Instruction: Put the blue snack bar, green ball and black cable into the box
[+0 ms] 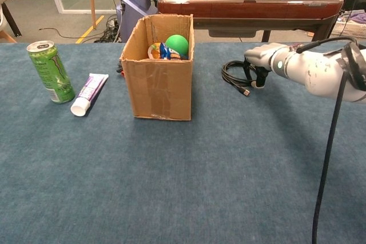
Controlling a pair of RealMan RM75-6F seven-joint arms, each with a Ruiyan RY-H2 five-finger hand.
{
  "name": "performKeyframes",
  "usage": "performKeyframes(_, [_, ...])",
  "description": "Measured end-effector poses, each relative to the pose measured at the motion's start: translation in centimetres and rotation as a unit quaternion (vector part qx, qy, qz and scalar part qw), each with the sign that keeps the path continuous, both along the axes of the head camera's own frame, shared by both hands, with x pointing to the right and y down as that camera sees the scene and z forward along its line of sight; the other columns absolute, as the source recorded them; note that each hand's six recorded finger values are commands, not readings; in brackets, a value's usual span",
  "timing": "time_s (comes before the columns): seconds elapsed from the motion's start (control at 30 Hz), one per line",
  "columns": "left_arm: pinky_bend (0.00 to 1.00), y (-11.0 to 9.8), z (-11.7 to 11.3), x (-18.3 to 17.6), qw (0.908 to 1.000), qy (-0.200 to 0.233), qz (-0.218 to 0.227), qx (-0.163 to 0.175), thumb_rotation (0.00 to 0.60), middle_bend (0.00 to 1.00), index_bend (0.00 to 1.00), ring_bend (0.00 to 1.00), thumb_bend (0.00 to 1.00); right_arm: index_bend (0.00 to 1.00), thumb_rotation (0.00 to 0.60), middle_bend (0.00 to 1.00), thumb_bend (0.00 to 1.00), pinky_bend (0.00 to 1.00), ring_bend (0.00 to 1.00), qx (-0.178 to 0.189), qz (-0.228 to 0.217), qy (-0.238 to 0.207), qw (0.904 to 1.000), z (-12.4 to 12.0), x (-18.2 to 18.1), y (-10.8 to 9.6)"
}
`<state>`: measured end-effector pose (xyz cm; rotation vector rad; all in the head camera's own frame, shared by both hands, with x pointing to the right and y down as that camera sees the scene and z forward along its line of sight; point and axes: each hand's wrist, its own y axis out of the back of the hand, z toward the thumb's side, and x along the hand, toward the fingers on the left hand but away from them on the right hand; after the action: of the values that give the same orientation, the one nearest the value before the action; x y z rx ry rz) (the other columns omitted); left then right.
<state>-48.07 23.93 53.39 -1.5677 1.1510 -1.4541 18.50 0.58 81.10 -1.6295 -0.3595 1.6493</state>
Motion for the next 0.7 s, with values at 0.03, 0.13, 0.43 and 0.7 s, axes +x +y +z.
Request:
performKeyframes(0.03, [0.68,0.0,0.0,0.0,1.0,0.0,0.0,0.0,0.6,0.46,0.57,0.37,0.08,0.63,0.6,1.0,0.49,1.0,1.0,0.001,0.0,-0.001,1.0,0.0,0.0,0.0])
performKeyframes(0.13, [0.68,0.0,0.1,0.0,1.0,-0.001,0.001,-0.001,0.6,0.46,0.57,0.37,0.08,0.65,0.6,1.0,0.5,1.0,1.0,0.003,0.002,-0.007,1.0,-0.3,0.0,-0.1])
performKeyframes(0.43, [0.68,0.1,0.3,0.2,1.0,-0.002,0.004,-0.004,0.6,0.46,0.57,0.37,0.08,0.69,0.6,1.0,0.52,1.0,1.0,0.017,0.014,-0.046,0.9987,-1.8,-0.2,-0.7])
performKeyframes(0.7, [0.68,0.1,0.5,0.2,1.0,-0.004,0.005,-0.006,0.6,0.46,0.57,0.37,0.08,0.69,0.6,1.0,0.52,1.0,1.0,0.026,0.048,-0.1,0.9934,-4.2,0.0,-1.7])
